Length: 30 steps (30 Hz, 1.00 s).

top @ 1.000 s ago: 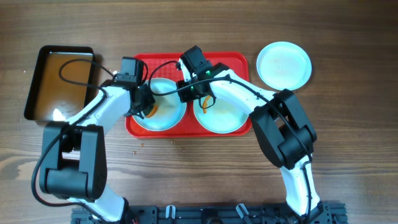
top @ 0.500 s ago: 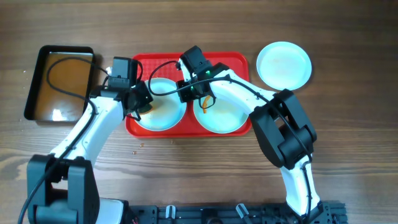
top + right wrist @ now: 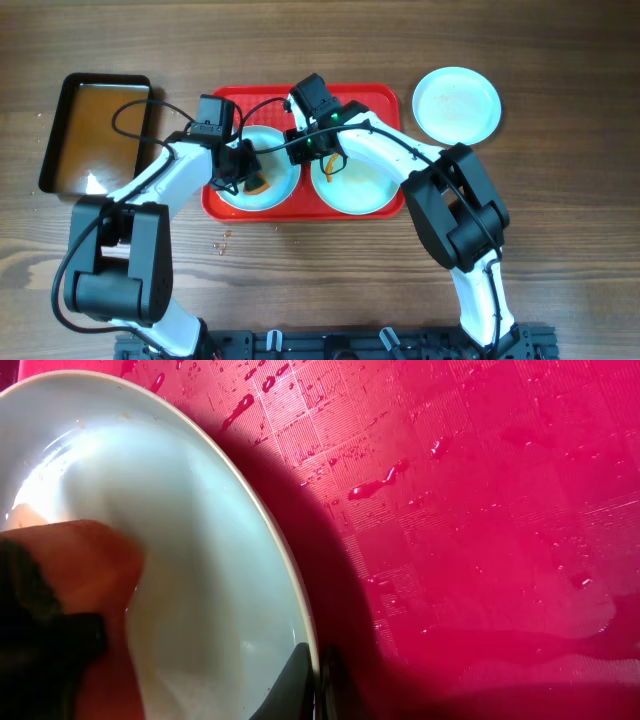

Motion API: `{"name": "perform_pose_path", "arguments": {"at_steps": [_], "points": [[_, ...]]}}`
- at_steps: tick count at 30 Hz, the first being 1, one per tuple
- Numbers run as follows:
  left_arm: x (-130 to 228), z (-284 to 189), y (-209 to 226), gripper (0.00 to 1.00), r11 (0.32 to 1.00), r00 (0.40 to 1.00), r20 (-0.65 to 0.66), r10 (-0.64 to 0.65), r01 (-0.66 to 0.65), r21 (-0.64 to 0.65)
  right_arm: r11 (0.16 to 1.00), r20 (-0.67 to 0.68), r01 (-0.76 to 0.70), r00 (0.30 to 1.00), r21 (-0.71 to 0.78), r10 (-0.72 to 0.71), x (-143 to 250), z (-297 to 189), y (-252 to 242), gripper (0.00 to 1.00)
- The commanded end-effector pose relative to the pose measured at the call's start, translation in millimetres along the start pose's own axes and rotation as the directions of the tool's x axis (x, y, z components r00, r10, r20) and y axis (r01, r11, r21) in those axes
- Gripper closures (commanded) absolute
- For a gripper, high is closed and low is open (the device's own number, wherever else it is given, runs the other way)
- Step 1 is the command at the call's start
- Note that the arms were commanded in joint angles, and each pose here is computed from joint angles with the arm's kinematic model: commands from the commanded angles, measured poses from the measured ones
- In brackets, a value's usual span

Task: Clean dirty plates on tray and stack at the side
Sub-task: 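Scrub the left plate with the sponge in the left gripper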

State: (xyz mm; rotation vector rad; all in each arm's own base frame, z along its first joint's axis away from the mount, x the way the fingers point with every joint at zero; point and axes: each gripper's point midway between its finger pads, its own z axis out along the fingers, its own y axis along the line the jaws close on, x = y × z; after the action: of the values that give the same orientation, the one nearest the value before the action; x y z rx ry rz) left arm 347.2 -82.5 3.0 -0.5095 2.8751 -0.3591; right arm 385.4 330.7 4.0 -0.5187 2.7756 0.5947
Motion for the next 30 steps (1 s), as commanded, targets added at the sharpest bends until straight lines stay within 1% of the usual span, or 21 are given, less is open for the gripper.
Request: {"name": "perform_pose_path", "arguments": {"at_steps": [1, 4, 7, 9, 11, 13, 15, 17, 19, 21, 23, 24, 26, 30], "points": [[5.4, -3.7, 49.0, 0.96, 0.966, 0.999, 0.019, 0.041, -0.035, -0.258, 0.999, -0.020, 0.017, 1.000, 0.037, -0.016, 5.9, 6.0, -6.9, 0.96], [-3.4, -23.5, 67.8, 0.96, 0.927, 0.995, 0.078, 0.068, -0.034, -0.374, 0.999, -0.019, 0.016, 1.000, 0.037, -0.016, 5.8, 6.0, -7.0, 0.96], [-16.0, -43.6, 74.2, 0.96, 0.895, 0.981, 0.127, 0.149, -0.079, -0.438, 0.999, -0.019, 0.017, 1.000, 0.036, -0.016, 5.6, 6.0, -6.8, 0.96], [-27.2, -57.5, 78.6, 0.96, 0.874, 0.967, 0.185, 0.173, -0.064, -0.481, 0.999, -0.019, 0.016, 1.000, 0.036, -0.016, 5.6, 6.0, -6.8, 0.96], [-39.7, -69.9, 79.8, 0.96, 0.859, 0.949, 0.245, 0.198, -0.048, -0.510, 0.999, -0.019, 0.017, 1.000, 0.037, -0.016, 5.7, 6.0, -6.9, 0.96], [-48.4, -75.6, 73.9, 0.96, 0.862, 0.933, 0.272, 0.236, -0.072, -0.502, 0.999, -0.018, 0.017, 1.000, 0.037, -0.016, 5.6, 6.0, -7.0, 0.96], [-57.6, -83.3, 66.9, 0.96, 0.874, 0.915, 0.321, 0.245, -0.065, -0.482, 0.999, -0.015, 0.015, 1.000, 0.051, -0.015, 4.9, 5.9, -9.4, 0.96], [-61.4, -85.4, 57.1, 0.96, 0.898, 0.907, 0.347, 0.238, -0.069, -0.436, 0.998, -0.013, 0.016, 1.000, 0.060, -0.015, 4.6, 5.9, -10.9, 0.96], [-59.7, -79.1, 41.1, 0.96, 0.932, 0.912, 0.344, 0.224, -0.098, -0.348, 0.998, -0.012, 0.015, 1.000, 0.061, -0.015, 4.6, 5.9, -11.1, 0.96], [-49.4, -65.7, 11.7, 0.96, 0.981, 0.938, 0.309, 0.155, -0.110, -0.161, 0.998, -0.011, 0.015, 1.000, 0.061, -0.015, 4.2, 5.9, -11.0, 0.96], [-41.1, -55.4, -9.8, 0.96, 0.992, 0.957, 0.262, 0.126, -0.123, -0.028, 0.998, -0.009, 0.016, 1.000, 0.060, -0.015, 3.7, 5.9, -10.8, 0.95], [-38.4, -50.1, -16.8, 0.96, 0.991, 0.962, 0.243, 0.126, -0.133, 0.014, 0.998, -0.008, 0.016, 1.000, 0.060, -0.015, 3.5, 5.9, -10.8, 0.96], [-32.5, -35.8, -22.5, 0.96, 0.991, 0.975, 0.196, 0.104, -0.118, 0.062, 0.998, -0.009, 0.016, 1.000, 0.060, -0.015, 3.8, 5.9, -10.9, 0.96], [-18.4, -8.0, -17.2, 0.96, 0.996, 0.993, 0.100, 0.055, -0.062, 0.069, 0.998, -0.010, 0.016, 1.000, 0.061, -0.015, 3.9, 5.9, -10.9, 0.96]]}}
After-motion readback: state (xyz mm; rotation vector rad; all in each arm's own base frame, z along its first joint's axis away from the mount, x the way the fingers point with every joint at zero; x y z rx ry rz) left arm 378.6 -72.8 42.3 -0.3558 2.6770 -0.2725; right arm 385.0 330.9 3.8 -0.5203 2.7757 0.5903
